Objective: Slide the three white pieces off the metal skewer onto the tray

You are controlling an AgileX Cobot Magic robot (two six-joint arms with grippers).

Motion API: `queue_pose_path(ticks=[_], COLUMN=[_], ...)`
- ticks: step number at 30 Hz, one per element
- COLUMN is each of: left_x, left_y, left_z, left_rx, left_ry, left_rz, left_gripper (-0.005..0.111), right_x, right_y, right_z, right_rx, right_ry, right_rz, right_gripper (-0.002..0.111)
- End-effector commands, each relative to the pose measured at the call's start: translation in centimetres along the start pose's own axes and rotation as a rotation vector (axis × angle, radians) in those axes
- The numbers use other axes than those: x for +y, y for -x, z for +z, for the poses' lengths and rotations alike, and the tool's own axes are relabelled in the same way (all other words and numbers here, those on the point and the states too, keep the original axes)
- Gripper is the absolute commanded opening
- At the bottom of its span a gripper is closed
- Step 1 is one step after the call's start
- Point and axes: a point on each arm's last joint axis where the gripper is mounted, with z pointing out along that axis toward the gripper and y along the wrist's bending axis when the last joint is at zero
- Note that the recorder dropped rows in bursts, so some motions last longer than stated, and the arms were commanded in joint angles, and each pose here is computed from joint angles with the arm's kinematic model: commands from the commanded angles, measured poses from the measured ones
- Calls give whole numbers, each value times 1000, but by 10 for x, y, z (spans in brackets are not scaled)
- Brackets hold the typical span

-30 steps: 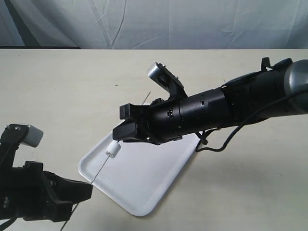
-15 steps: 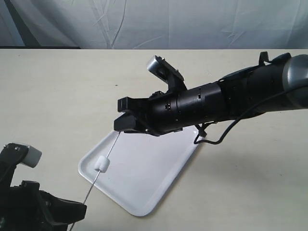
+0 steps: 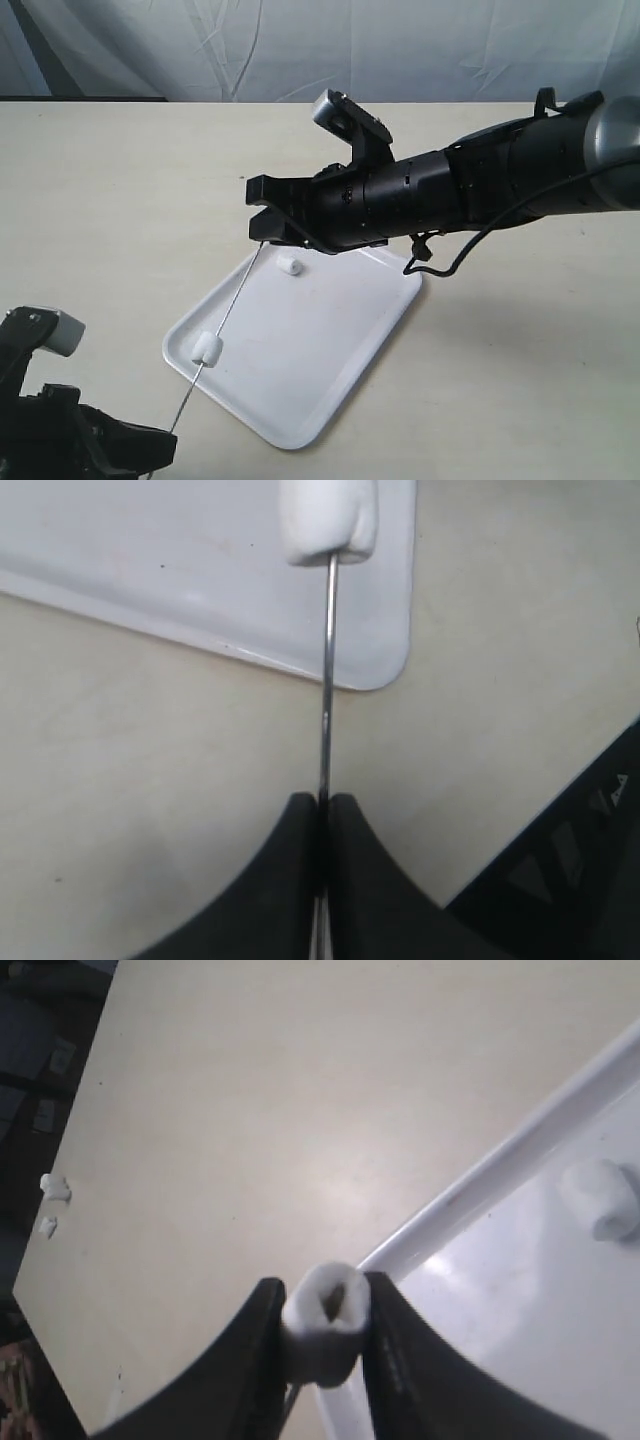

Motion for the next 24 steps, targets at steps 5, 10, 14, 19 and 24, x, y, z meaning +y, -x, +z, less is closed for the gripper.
queue_pose_path(ticks=[5, 10, 14, 19, 24], left_x=[6, 7, 8, 12, 7], left_y=[-13, -14, -13, -6, 4], left_z=[2, 2, 2, 1, 0], left_rx=[31, 28, 19, -27, -46], left_ry=[24, 32, 45, 99, 78], left_rz=[-42, -43, -45, -51, -21], left_gripper=[0, 0, 0, 0, 0], right_x=[-5, -6, -6, -22, -33], right_y=[7, 7, 7, -17, -43], right_z=[-3, -3, -3, -3, -6], right_rx=[-51, -59, -56, 10, 94], right_ry=[-70, -86, -86, -124, -122], right_rz=[-3, -3, -2, 32, 72], right_gripper=[24, 24, 24, 25, 38])
